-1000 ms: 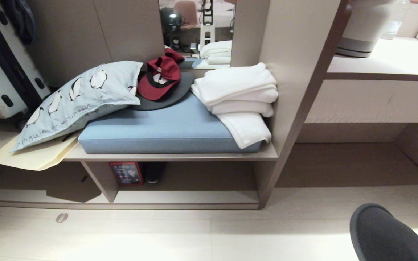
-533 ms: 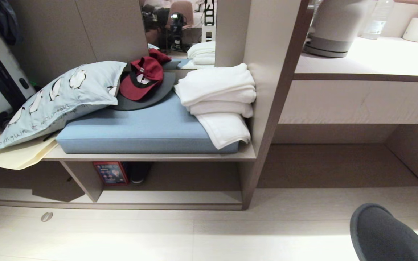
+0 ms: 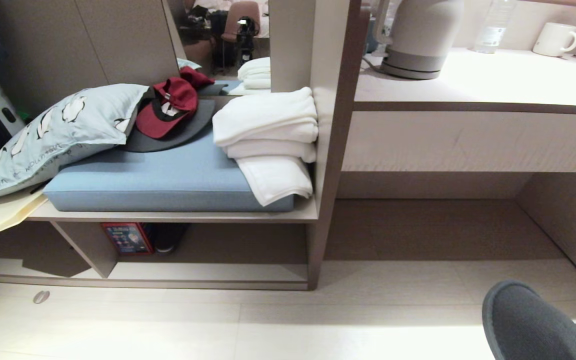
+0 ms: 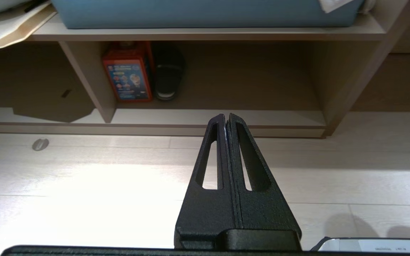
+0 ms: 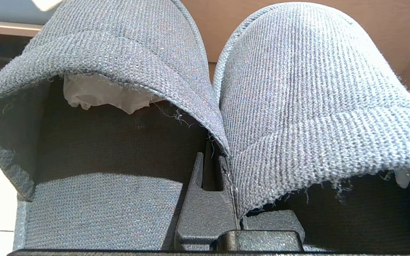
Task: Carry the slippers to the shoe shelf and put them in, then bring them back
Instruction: Place the slippers on the floor
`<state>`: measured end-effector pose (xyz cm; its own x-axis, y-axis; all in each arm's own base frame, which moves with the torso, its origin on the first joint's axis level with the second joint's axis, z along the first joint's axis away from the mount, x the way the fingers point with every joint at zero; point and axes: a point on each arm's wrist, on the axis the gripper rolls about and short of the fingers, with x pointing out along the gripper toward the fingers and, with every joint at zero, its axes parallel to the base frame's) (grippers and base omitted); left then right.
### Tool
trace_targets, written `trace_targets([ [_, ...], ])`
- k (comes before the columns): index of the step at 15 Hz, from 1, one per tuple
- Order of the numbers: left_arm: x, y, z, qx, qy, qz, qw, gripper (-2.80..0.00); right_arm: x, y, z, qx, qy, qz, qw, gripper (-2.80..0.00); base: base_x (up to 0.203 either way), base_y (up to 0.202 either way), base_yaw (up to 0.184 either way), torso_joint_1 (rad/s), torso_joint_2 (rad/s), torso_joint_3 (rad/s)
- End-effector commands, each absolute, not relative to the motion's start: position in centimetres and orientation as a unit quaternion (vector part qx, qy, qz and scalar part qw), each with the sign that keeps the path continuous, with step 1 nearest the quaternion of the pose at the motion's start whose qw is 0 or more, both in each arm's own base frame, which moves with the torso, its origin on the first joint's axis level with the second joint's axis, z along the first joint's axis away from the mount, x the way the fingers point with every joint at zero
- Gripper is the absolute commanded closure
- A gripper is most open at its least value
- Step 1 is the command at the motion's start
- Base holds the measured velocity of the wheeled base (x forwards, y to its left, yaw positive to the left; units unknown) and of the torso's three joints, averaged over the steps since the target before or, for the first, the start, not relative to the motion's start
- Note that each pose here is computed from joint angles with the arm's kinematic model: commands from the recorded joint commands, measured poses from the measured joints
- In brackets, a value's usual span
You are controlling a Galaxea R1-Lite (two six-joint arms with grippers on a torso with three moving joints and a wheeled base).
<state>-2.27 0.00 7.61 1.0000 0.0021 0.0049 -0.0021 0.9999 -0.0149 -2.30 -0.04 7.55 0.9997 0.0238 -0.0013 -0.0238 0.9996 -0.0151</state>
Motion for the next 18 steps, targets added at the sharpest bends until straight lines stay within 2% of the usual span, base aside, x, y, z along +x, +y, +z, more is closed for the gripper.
trace_targets([
  [1, -2.27, 0.00, 7.61, -0.008, -0.002, 0.002, 1.000, 0.00, -2.29, -0.04, 7.54, -0.008, 0.001, 0.012, 1.000, 0.00, 0.000, -0.193, 0.000, 0.002, 0.01, 0.002],
  [18, -2.27, 0.00, 7.61, -0.008, -0.002, 0.002, 1.000, 0.00, -2.29, -0.04, 7.54, -0.008, 0.001, 0.012, 1.000, 0.00, 0.000, -0.197, 0.001, 0.002, 0.00, 0.002],
])
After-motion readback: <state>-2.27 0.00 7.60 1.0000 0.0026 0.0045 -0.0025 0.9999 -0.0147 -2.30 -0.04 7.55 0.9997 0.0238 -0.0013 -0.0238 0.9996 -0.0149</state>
